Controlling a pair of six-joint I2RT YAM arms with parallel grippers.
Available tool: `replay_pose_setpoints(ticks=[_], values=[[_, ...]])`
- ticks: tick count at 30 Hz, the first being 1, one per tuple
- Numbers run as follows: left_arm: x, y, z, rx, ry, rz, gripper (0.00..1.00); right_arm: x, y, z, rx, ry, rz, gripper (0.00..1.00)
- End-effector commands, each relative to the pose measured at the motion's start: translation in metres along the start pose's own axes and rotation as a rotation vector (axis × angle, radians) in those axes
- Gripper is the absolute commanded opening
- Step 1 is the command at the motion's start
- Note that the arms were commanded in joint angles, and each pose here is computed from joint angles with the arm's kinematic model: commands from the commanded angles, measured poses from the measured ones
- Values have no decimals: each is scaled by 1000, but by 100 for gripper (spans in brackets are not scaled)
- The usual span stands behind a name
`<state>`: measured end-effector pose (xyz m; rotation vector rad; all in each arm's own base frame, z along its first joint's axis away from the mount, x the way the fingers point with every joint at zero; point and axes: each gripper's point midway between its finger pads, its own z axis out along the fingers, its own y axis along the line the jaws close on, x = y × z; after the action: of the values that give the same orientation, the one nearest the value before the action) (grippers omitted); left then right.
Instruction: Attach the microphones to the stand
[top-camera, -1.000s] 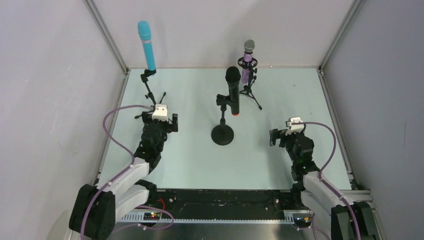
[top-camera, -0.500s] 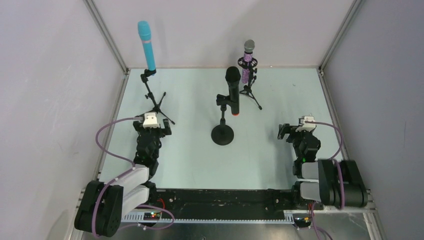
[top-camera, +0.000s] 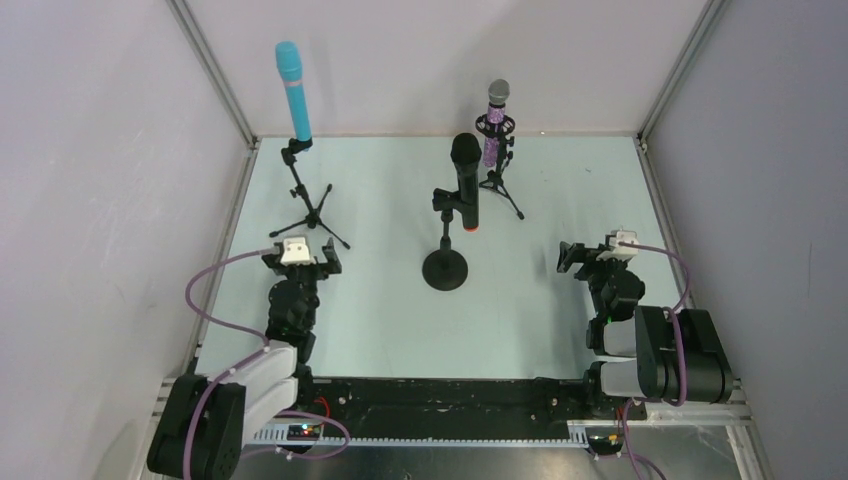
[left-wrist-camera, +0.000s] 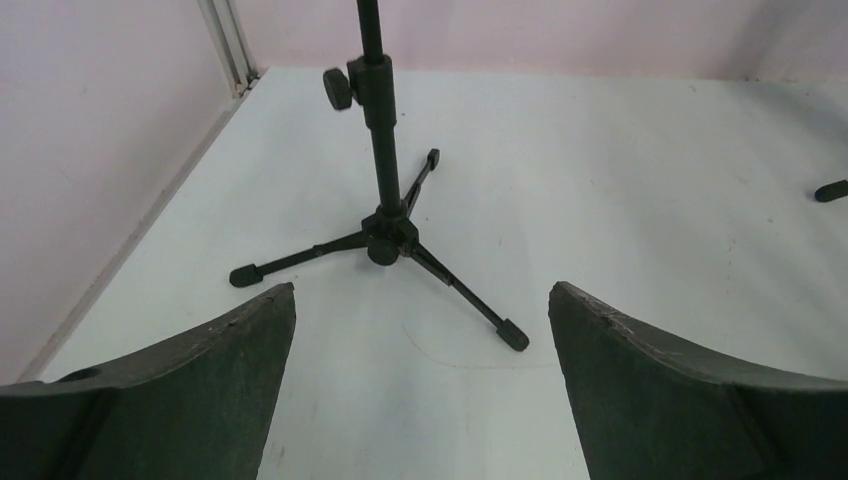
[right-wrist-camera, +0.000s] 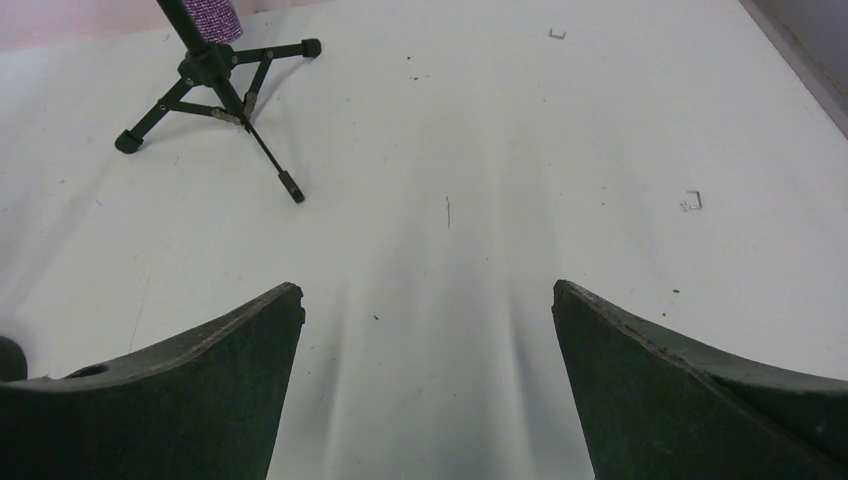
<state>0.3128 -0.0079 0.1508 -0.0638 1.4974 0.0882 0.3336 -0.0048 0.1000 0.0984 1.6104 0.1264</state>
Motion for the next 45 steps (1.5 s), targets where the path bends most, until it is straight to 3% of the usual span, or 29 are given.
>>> replay_pose_setpoints(ticks=[1, 7, 9, 12, 22, 29, 33, 39, 42, 45], values=[[-16, 7, -10, -19, -121, -51, 100, -18, 0, 7, -2, -51, 1, 99], [-65, 16, -19, -43, -232, 14, 100, -18, 0, 7, 0, -51, 3, 99], [-65, 20, -15, -64, -211, 16, 100, -17, 0, 8, 0, -48, 3, 99], [-41, 15, -1, -49, -128, 17, 100, -17, 0, 9, -2, -44, 2, 99], [-50, 25, 9, -55, -164, -28, 100, -16, 0, 10, -6, -37, 1, 99], [-21, 53, -25, -205, -152, -113, 100, -16, -1, 12, 1, -26, 3, 100], [-5, 53, -33, -203, -122, -98, 100, -13, -3, 21, 10, 14, 7, 99], [-13, 49, -14, -167, -123, 26, 100, -7, 6, 29, -51, 71, -13, 99], [12, 30, 5, -60, -44, 59, 100, -7, 11, 29, -89, 75, -20, 100], [4, 45, 24, -164, -47, 18, 100, -7, 11, 30, -89, 77, -22, 100]])
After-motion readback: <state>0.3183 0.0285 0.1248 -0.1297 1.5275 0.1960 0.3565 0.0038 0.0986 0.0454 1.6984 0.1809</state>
